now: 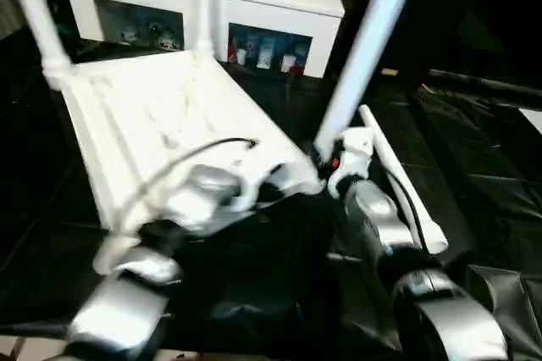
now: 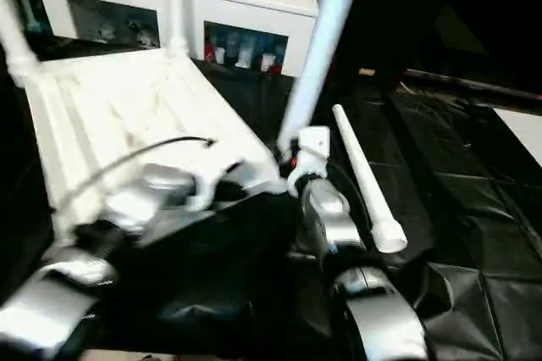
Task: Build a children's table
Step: Insert table leg to table base
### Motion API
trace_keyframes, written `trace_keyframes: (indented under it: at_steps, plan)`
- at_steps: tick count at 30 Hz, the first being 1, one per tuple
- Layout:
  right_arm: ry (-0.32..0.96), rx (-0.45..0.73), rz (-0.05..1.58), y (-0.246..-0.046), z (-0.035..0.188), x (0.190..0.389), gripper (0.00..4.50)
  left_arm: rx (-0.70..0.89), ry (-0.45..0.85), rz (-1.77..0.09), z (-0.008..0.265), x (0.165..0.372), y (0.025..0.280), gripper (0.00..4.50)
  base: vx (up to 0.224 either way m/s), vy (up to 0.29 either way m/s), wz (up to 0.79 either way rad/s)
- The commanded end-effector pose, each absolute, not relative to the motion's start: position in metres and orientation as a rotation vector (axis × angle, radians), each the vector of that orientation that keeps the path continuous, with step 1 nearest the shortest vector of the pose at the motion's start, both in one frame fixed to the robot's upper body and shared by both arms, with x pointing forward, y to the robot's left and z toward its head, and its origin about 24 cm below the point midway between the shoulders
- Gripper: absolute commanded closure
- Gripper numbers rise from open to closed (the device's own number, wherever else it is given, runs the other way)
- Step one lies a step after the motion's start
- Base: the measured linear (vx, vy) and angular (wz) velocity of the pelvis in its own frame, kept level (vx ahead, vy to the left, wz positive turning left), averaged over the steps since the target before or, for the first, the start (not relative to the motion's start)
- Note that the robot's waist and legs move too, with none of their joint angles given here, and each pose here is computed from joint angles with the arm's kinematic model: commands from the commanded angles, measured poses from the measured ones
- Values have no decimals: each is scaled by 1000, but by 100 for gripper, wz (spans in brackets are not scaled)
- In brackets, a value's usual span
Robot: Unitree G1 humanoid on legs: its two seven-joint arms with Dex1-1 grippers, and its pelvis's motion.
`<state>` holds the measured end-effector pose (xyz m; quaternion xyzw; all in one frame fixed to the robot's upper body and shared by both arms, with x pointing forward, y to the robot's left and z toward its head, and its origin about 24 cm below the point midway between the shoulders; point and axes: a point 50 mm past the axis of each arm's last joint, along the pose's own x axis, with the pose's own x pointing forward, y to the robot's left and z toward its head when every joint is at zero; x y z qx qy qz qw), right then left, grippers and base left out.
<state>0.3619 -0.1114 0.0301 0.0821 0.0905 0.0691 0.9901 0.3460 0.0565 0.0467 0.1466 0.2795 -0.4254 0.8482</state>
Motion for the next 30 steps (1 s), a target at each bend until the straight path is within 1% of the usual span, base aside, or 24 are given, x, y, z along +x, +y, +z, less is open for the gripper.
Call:
trace_keyframes:
  at_steps: [1,5,11,14,19,20,21,22,24,25,26,29,30]
  plan:
    - [452,160,82,-115,-22,334,264,286,602,-883,44,345,47,450,0,0,0]
    - [440,142,76,-111,-17,338,264,279,593,-863,45,347,43,450,0,0,0]
    - [437,150,69,-111,-16,340,264,277,598,-830,45,352,53,450,0,0,0]
    - [417,149,91,-111,-12,343,264,274,596,-828,46,352,55,450,0,0,0]
    - [357,102,182,-106,0,349,264,272,591,-835,46,353,57,450,0,0,0]
    - [340,95,198,-105,3,351,208,271,589,-835,47,354,58,450,0,0,0]
    - [333,95,207,-105,5,352,208,271,588,-835,47,354,58,450,0,0,0]
    - [327,93,214,-105,6,353,194,271,586,-835,47,355,59,450,0,0,0]
    - [310,91,235,-104,10,355,187,269,583,-835,48,355,59,450,0,0,0]
    - [301,90,245,-104,11,355,166,269,581,-834,49,356,59,450,0,0,0]
    - [297,90,250,-103,12,356,157,269,580,-834,49,356,60,450,0,0,0]
    - [265,97,277,-104,18,359,147,268,575,-834,50,356,60,450,0,0,0]
    - [260,100,281,-104,19,359,124,268,574,-834,50,357,61,450,0,0,0]
